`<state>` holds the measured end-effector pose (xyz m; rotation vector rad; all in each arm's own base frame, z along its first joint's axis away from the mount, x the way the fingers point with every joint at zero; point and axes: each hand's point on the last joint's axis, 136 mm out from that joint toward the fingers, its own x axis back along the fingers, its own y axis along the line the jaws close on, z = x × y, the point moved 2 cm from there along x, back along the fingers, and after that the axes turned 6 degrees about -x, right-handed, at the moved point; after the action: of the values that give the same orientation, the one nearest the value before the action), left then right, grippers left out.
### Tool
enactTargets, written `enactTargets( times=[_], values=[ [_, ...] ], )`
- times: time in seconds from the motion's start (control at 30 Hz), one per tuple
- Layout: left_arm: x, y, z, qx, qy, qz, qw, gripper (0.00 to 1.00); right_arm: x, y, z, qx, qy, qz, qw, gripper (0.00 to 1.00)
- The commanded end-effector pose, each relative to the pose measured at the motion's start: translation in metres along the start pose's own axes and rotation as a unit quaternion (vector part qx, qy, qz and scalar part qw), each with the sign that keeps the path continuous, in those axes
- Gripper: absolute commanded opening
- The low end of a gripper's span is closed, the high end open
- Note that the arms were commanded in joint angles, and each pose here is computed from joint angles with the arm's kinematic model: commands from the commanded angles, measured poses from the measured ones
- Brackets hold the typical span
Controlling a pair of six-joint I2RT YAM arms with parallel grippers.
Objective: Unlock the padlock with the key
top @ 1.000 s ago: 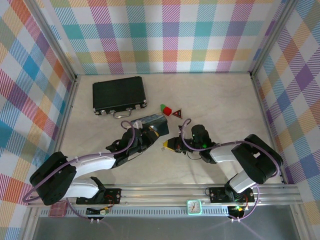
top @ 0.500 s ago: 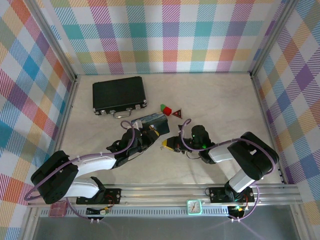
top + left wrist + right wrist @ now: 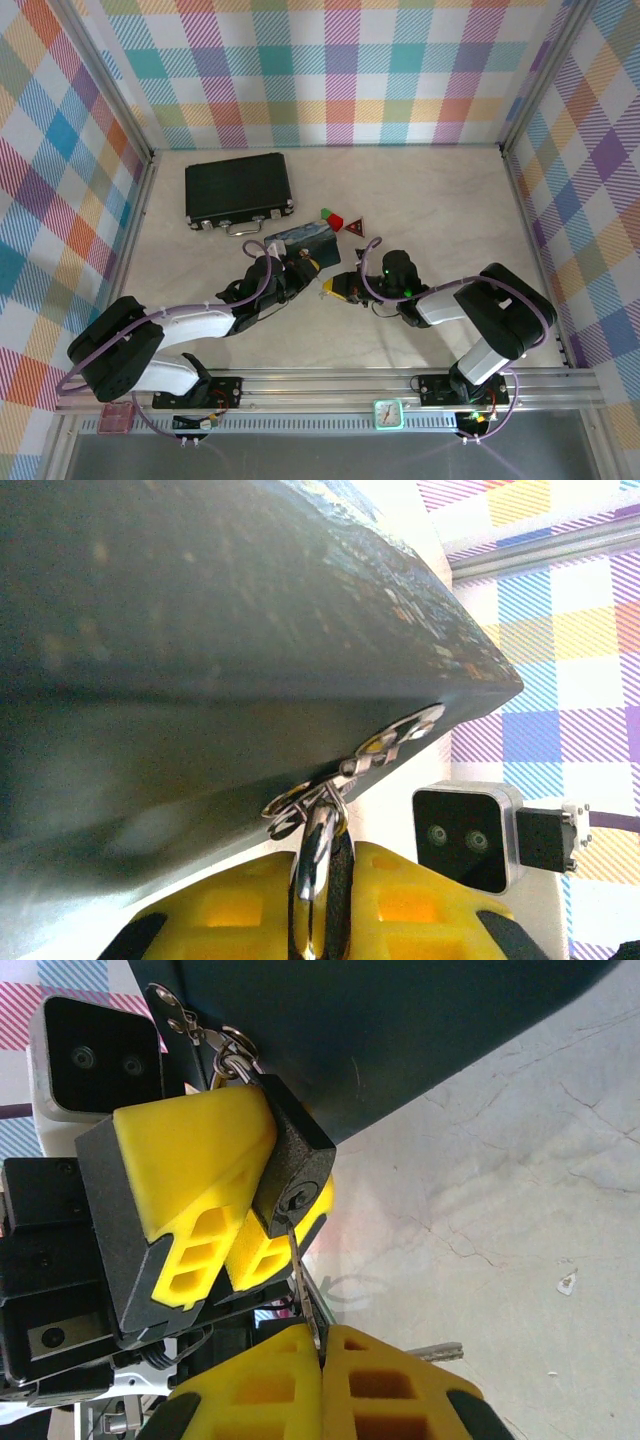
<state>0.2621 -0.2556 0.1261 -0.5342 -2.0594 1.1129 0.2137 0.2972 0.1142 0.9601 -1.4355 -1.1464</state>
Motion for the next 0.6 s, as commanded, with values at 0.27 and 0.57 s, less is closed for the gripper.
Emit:
enactTargets(
  times=[0.27,0.57],
  values=[
    [0.013,-0.003,0.010,0.016,0.009,0.028,0.999,0.00,-0.006,0.019,-0.020,-0.003,-0.048,-0.058,0.997,0.00],
    [0.014,-0.011,0.011,0.009,0.012,0.040,0.999,0.00,-0.019,0.026,-0.016,-0.009,-0.028,-0.073,0.997,0.00]
  ],
)
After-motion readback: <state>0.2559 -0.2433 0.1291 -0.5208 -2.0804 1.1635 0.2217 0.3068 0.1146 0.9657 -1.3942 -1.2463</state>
